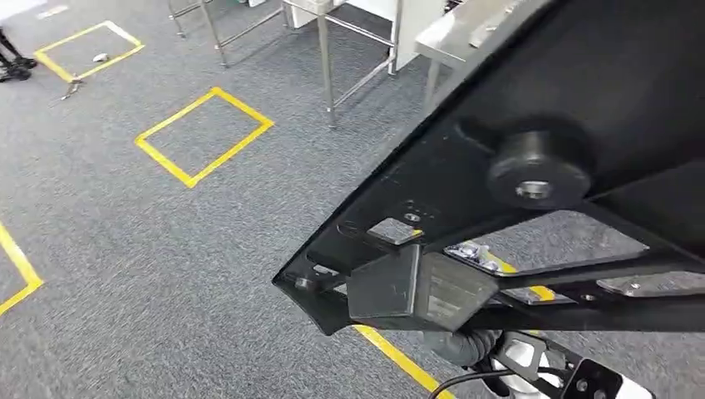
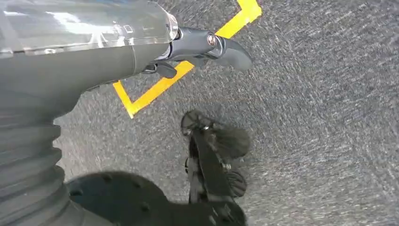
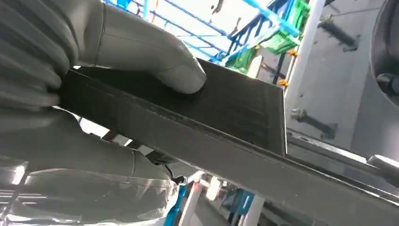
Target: Take the parts from the cabinet and place them on the table.
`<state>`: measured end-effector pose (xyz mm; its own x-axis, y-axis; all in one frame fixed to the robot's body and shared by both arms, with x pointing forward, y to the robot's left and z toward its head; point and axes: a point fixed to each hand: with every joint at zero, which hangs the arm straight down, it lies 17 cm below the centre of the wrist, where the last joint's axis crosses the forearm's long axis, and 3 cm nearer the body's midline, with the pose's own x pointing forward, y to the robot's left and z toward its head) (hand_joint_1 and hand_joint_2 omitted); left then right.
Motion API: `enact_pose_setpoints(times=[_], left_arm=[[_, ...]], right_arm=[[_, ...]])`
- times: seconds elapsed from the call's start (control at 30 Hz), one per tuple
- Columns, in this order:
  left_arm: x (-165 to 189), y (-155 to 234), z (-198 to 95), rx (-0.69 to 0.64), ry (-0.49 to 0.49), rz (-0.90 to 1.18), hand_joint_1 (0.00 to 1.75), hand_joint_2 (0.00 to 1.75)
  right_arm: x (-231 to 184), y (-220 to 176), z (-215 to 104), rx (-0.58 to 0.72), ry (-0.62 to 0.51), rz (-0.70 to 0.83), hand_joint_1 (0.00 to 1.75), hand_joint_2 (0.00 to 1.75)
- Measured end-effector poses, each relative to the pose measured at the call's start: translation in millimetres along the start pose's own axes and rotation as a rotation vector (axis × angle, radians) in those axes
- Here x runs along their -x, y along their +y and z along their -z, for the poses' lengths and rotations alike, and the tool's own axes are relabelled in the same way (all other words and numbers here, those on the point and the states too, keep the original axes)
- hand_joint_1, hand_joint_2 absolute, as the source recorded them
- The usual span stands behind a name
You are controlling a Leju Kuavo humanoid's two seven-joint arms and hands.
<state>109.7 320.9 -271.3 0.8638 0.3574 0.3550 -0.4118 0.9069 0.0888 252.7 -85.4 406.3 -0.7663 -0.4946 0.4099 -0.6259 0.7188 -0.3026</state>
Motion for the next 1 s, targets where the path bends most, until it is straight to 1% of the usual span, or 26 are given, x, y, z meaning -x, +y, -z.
enact_pose_setpoints(times=[0.57,0.87,1.0], left_arm=[[-1.3,-0.4,0.2,-0.013,0.001,-0.026,0.00,1.75],[-7.4,-3.9,0.7,-0.005,-0.009,-0.029,0.00,1.75],[-3.9,-3.8,0.1,-0.001,-0.005,-0.027,0.00,1.75]], right_arm=[[11.7,-7.6,-2.1,-0.008,0.022,0.016,1.71,1.75],[10.7,-8.2,0.7,-0.005,0.015,0.016,1.71,1.75],[10.0,-7.6,2.3,-0.001,0.011,0.018,1.71,1.75]])
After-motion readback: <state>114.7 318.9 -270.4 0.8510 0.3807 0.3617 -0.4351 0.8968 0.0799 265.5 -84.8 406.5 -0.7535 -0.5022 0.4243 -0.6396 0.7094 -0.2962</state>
